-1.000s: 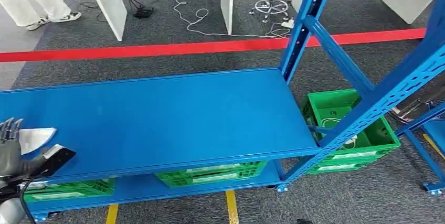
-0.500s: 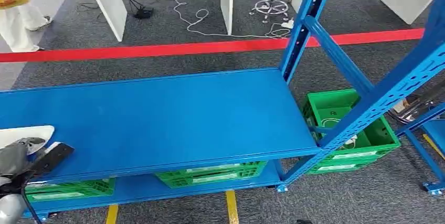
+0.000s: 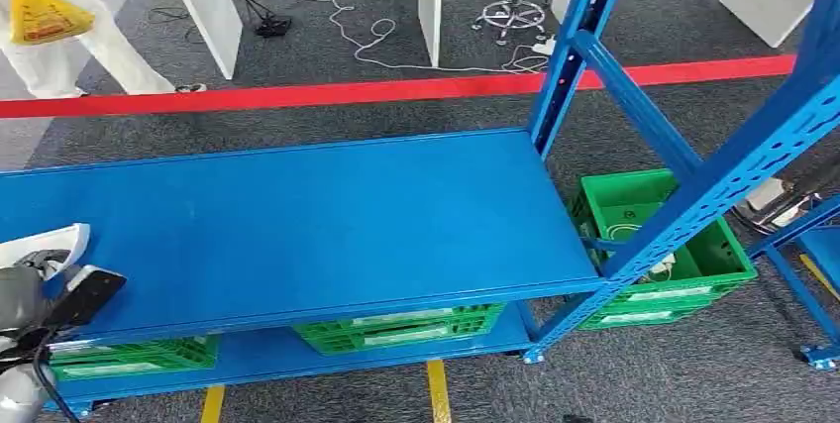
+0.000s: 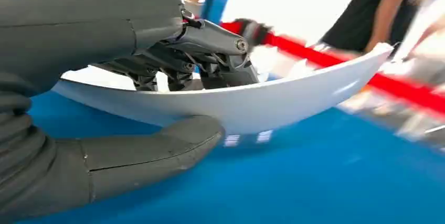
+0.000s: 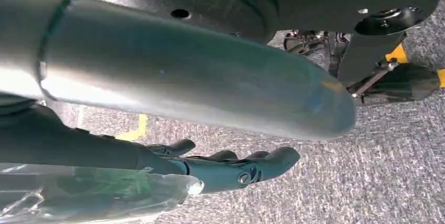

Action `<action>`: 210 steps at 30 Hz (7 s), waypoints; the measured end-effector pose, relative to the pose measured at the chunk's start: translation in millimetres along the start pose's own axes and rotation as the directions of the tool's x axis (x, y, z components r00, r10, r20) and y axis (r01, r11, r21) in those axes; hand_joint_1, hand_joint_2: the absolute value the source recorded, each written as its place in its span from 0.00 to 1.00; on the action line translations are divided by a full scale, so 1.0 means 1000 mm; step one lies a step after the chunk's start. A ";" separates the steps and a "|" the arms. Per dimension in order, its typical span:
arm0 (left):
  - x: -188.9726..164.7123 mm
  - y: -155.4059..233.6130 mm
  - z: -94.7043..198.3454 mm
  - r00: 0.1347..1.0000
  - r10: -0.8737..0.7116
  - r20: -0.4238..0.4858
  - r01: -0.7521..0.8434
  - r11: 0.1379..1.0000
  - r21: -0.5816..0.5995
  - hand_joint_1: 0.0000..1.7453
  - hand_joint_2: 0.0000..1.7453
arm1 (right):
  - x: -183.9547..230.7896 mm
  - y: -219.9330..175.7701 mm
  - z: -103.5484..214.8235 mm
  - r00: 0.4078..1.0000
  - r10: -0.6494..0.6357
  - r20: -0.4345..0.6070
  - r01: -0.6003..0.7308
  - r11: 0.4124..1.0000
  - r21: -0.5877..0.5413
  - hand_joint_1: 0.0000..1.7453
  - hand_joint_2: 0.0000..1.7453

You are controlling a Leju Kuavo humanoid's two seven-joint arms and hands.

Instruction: Take the parts from the cabinet and place them on the table.

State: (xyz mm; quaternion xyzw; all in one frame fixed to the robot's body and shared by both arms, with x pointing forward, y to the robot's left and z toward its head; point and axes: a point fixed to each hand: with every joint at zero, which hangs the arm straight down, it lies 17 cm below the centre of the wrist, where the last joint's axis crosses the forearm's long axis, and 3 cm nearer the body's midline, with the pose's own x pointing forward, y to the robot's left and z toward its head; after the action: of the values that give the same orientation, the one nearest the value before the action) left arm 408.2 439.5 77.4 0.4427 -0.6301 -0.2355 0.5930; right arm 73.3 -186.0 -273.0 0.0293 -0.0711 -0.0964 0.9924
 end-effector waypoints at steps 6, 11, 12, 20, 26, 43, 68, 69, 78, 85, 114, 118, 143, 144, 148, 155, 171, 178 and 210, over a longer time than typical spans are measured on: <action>0.013 -0.004 0.005 0.999 0.040 0.018 -0.041 0.999 0.018 1.00 1.00 | 0.001 0.000 0.000 1.000 0.000 0.003 0.000 1.000 -0.001 0.00 0.00; 0.041 0.018 0.010 0.987 0.066 0.148 -0.088 0.986 0.144 1.00 1.00 | 0.001 0.000 0.000 1.000 0.007 0.005 -0.006 1.000 -0.002 0.00 0.00; 0.056 0.029 0.014 0.977 0.071 0.203 -0.111 0.974 0.197 1.00 1.00 | 0.001 -0.001 0.000 1.000 0.010 0.006 -0.010 1.000 -0.003 0.00 0.00; 0.129 0.080 0.028 0.907 0.183 0.379 -0.328 0.872 0.364 1.00 1.00 | 0.002 0.000 0.000 1.000 0.022 0.011 -0.022 1.000 -0.002 0.00 0.00; 0.157 0.088 0.027 0.713 0.522 0.468 -0.666 0.713 0.220 1.00 1.00 | 0.004 0.001 0.000 1.000 0.021 0.018 -0.021 1.000 -0.001 0.00 0.00; 0.261 0.122 0.054 0.300 0.711 0.636 -0.859 0.492 -0.144 1.00 1.00 | 0.006 0.003 0.000 0.999 0.018 0.028 -0.018 1.000 0.009 0.00 0.00; 0.268 0.132 0.090 0.603 0.312 0.735 -0.641 0.737 0.213 1.00 1.00 | 0.007 0.003 0.000 0.998 0.049 0.030 -0.049 0.999 0.012 0.00 0.00; 0.268 0.133 0.090 0.604 0.309 0.734 -0.640 0.737 0.217 1.00 1.00 | 0.008 0.003 0.000 0.998 0.049 0.031 -0.049 0.999 0.011 0.00 0.00; 0.268 0.132 0.091 0.607 0.297 0.737 -0.631 0.744 0.219 1.00 1.00 | 0.010 0.004 0.000 0.998 0.054 0.033 -0.054 0.998 0.014 0.00 0.00; 0.267 0.131 0.092 0.608 0.297 0.736 -0.628 0.747 0.218 1.00 1.00 | 0.011 0.004 0.000 0.998 0.057 0.039 -0.058 0.998 0.014 0.00 0.00; 0.253 0.126 0.100 0.647 0.291 0.705 -0.602 0.763 0.237 1.00 1.00 | 0.031 -0.001 0.001 0.984 0.104 0.146 -0.102 0.995 -0.024 0.00 0.00; 0.255 0.129 0.100 0.643 0.286 0.710 -0.604 0.760 0.241 1.00 1.00 | 0.034 -0.001 0.001 0.983 0.106 0.152 -0.104 0.994 -0.025 0.00 0.00; 0.246 0.130 0.103 0.660 0.286 0.695 -0.594 0.764 0.250 1.00 1.00 | 0.033 -0.005 0.001 0.979 0.128 0.159 -0.124 0.992 -0.038 0.00 0.00; 0.246 0.131 0.103 0.661 0.283 0.695 -0.592 0.765 0.252 1.00 1.00 | 0.033 -0.005 0.001 0.979 0.130 0.158 -0.126 0.991 -0.038 0.00 0.00; 0.247 0.132 0.103 0.664 0.273 0.696 -0.588 0.765 0.261 1.00 1.00 | 0.034 -0.005 0.001 0.977 0.139 0.164 -0.135 0.990 -0.035 0.00 0.00; 0.244 0.132 0.107 0.675 0.270 0.687 -0.584 0.764 0.274 1.00 1.00 | 0.031 -0.004 0.001 0.972 0.166 0.165 -0.163 0.986 -0.034 0.00 0.00; 0.242 0.134 0.112 0.681 0.273 0.680 -0.586 0.760 0.282 1.00 1.00 | 0.029 -0.005 0.001 0.970 0.181 0.163 -0.178 0.983 -0.036 0.00 0.00; 0.242 0.135 0.111 0.680 0.273 0.680 -0.588 0.757 0.284 1.00 1.00 | 0.030 -0.005 0.001 0.969 0.185 0.165 -0.182 0.983 -0.035 0.00 0.00; 0.237 0.139 0.116 0.695 0.261 0.670 -0.579 0.756 0.306 1.00 1.00 | 0.025 -0.002 0.001 0.967 0.202 0.157 -0.201 0.979 -0.024 0.00 0.00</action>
State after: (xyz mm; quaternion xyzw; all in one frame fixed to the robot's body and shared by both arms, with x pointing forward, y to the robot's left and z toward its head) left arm 281.4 283.3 297.7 0.3206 -0.9065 -0.0429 0.2714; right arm 97.6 -192.8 -268.6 0.0105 -0.1519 0.0025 0.9883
